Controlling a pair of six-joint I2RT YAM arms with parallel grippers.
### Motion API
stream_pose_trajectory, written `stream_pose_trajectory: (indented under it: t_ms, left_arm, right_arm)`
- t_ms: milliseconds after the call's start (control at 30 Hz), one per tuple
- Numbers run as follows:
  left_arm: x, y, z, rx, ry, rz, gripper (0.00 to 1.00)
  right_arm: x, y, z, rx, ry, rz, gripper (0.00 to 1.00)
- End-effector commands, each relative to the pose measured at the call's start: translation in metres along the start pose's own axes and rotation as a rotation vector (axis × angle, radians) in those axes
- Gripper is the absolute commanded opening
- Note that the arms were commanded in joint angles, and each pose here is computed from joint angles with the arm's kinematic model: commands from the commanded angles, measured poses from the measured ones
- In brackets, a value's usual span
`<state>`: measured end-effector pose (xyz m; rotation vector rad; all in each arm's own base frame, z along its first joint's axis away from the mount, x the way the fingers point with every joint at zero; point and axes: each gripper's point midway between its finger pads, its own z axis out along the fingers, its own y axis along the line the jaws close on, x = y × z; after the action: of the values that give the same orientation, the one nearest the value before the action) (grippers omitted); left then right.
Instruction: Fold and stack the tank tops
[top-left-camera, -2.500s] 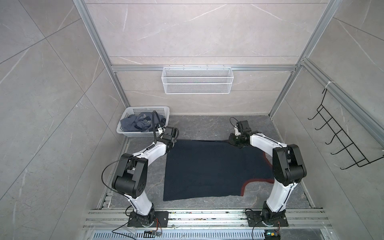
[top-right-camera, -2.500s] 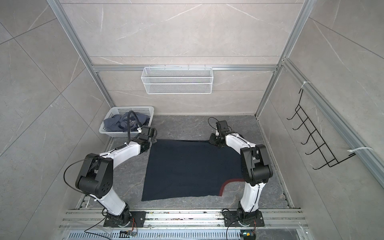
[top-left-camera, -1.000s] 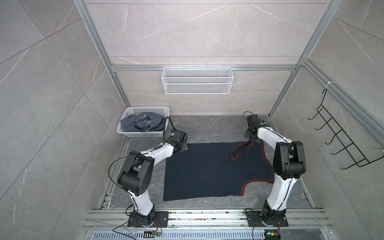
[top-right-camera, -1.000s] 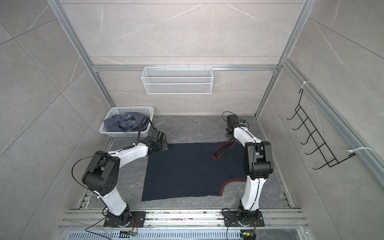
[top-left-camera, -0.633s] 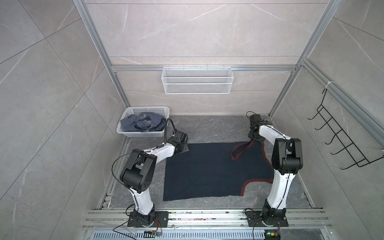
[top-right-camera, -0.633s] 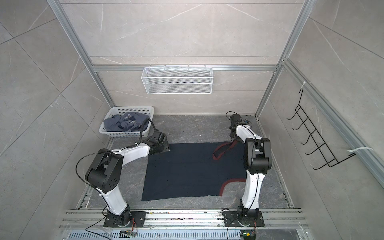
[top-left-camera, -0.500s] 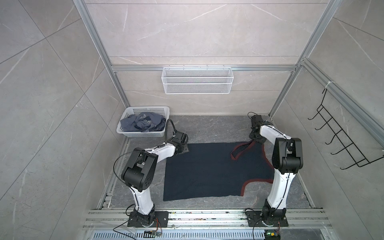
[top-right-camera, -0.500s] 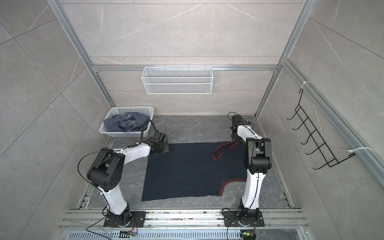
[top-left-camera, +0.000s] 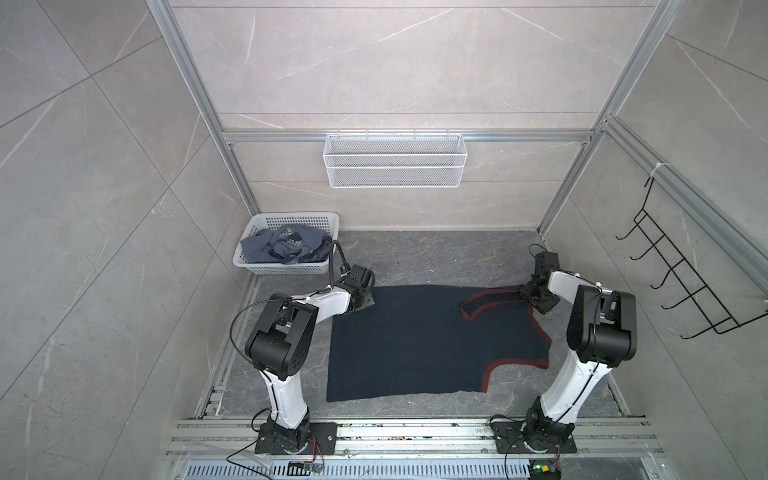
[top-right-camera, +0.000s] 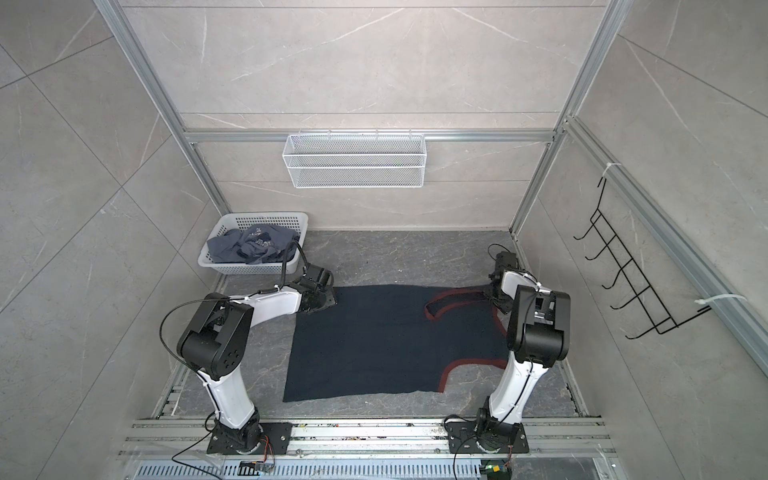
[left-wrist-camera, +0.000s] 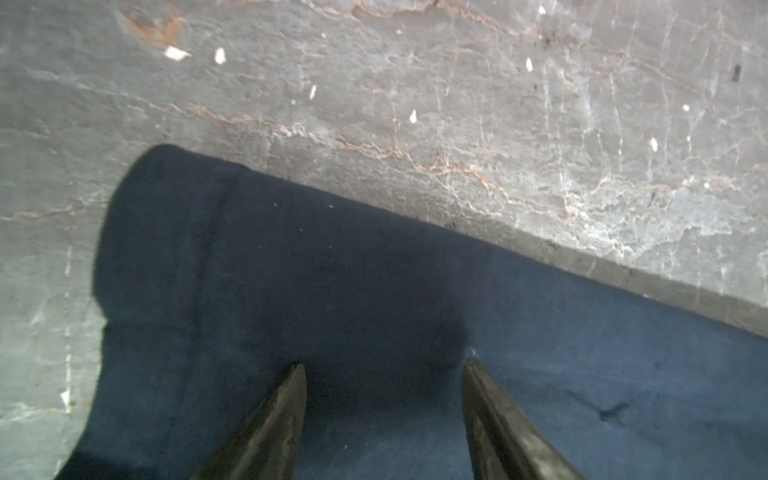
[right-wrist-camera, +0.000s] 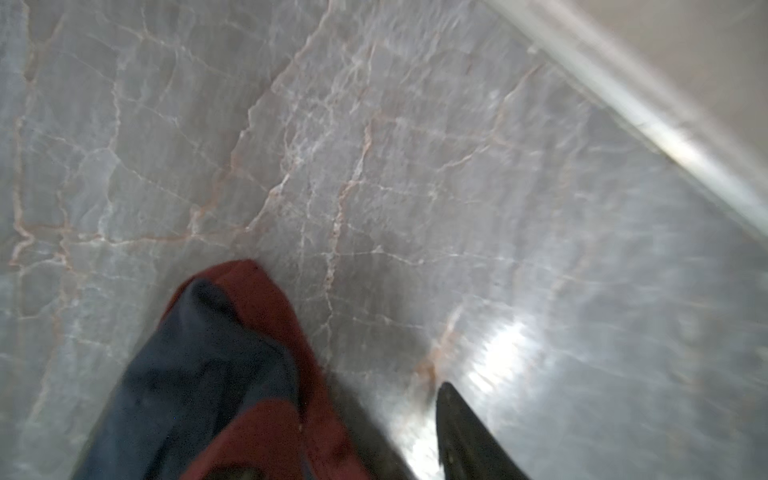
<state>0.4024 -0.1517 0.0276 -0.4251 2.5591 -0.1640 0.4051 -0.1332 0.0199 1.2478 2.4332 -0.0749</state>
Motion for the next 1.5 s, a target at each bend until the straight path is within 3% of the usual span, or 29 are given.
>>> stream_pose_trajectory:
  t_ms: [0, 133, 400, 800, 933, 1133, 1300, 1467]
  left_arm:
    - [0.018, 0.024, 0.004, -0.068, 0.042, -0.031, 0.63]
    - [0.020, 0.028, 0.003, -0.072, 0.045, -0.032, 0.63]
    - [0.012, 0.022, -0.006, -0.043, 0.026, -0.020, 0.63]
    - [0.001, 0.018, -0.016, -0.033, 0.000, -0.016, 0.63]
    - [0.000, 0.017, -0.017, -0.031, -0.004, -0.013, 0.64]
    - [-0.003, 0.016, -0.024, -0.023, -0.015, -0.008, 0.64]
    - [-0.006, 0.015, -0.026, -0.018, -0.022, -0.006, 0.64]
    - [-0.007, 0.012, -0.026, -0.009, -0.018, -0.001, 0.64]
  right_arm:
    - [0.003, 0.028, 0.011, -0.248, 0.084, 0.108, 0.58]
    - [0.002, 0.026, 0.015, -0.291, 0.099, 0.143, 0.61]
    - [-0.004, 0.018, -0.012, -0.288, 0.029, 0.139, 0.71]
    - [0.003, 0.024, -0.035, -0.380, 0.010, 0.113, 0.71]
    - [0.002, 0.023, -0.043, -0.393, -0.007, 0.121, 0.78]
    - [-0.006, 0.034, -0.071, -0.469, -0.086, 0.107, 0.72]
    - [-0.002, 0.068, -0.092, -0.563, -0.122, 0.023, 0.65]
    - [-0.001, 0.105, -0.081, -0.599, -0.086, -0.015, 0.62]
